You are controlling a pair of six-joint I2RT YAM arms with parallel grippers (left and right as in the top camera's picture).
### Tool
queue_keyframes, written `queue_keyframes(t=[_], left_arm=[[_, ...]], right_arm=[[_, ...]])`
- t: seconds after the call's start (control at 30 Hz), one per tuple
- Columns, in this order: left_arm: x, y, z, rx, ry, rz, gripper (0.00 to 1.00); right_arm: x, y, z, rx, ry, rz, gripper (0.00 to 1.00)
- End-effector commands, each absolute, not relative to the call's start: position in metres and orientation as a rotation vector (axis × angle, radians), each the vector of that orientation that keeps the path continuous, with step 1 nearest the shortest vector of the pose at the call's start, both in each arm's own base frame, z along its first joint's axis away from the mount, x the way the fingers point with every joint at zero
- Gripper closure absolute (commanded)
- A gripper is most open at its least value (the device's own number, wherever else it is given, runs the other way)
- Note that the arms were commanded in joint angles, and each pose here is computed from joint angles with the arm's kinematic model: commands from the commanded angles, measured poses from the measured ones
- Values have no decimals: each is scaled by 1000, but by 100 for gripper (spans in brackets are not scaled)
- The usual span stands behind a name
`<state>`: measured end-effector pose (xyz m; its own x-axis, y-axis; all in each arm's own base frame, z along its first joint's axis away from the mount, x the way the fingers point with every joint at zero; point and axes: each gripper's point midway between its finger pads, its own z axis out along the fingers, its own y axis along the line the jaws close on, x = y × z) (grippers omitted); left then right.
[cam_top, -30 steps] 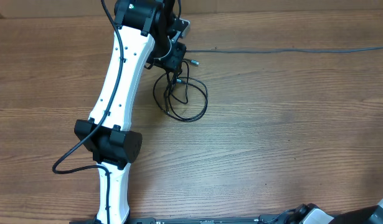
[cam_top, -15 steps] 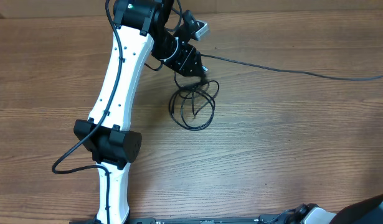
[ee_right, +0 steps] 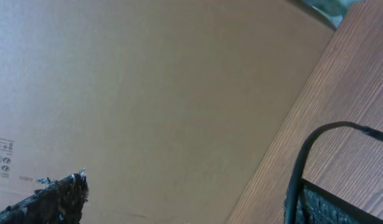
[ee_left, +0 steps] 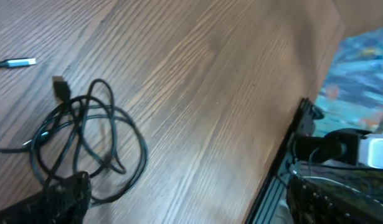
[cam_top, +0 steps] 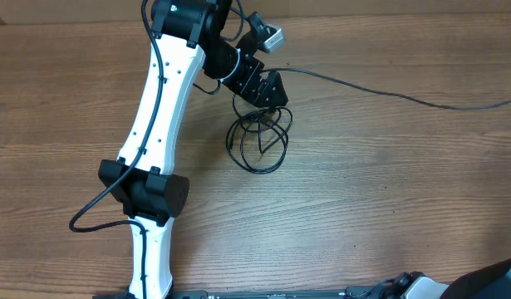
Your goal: Untangle cables
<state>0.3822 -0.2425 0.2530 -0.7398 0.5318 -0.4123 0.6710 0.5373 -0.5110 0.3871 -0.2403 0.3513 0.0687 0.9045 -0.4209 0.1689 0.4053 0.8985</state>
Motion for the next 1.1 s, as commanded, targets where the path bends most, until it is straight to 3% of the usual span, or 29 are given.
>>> queue_keyframes(t=[0.0, 0.5, 0.77, 0.93, 1.07], left_arm=[[389, -226, 239, 1041, 2624, -815, 0], [387, -229, 240, 1127, 2565, -823, 0], [393, -226, 238, 1126, 2564, -773, 0], [431, -197, 226, 668, 2748, -470, 1], [455, -160, 223, 205, 2800, -191, 1]], right_arm=[[387, -240, 367, 993, 1401, 728, 0], [386, -250, 365, 970, 1411, 628, 0], [398, -165, 360, 499, 1664, 763, 0], [414, -86, 322, 111, 1855, 710, 0], [429, -36, 260, -66, 2064, 575, 0]])
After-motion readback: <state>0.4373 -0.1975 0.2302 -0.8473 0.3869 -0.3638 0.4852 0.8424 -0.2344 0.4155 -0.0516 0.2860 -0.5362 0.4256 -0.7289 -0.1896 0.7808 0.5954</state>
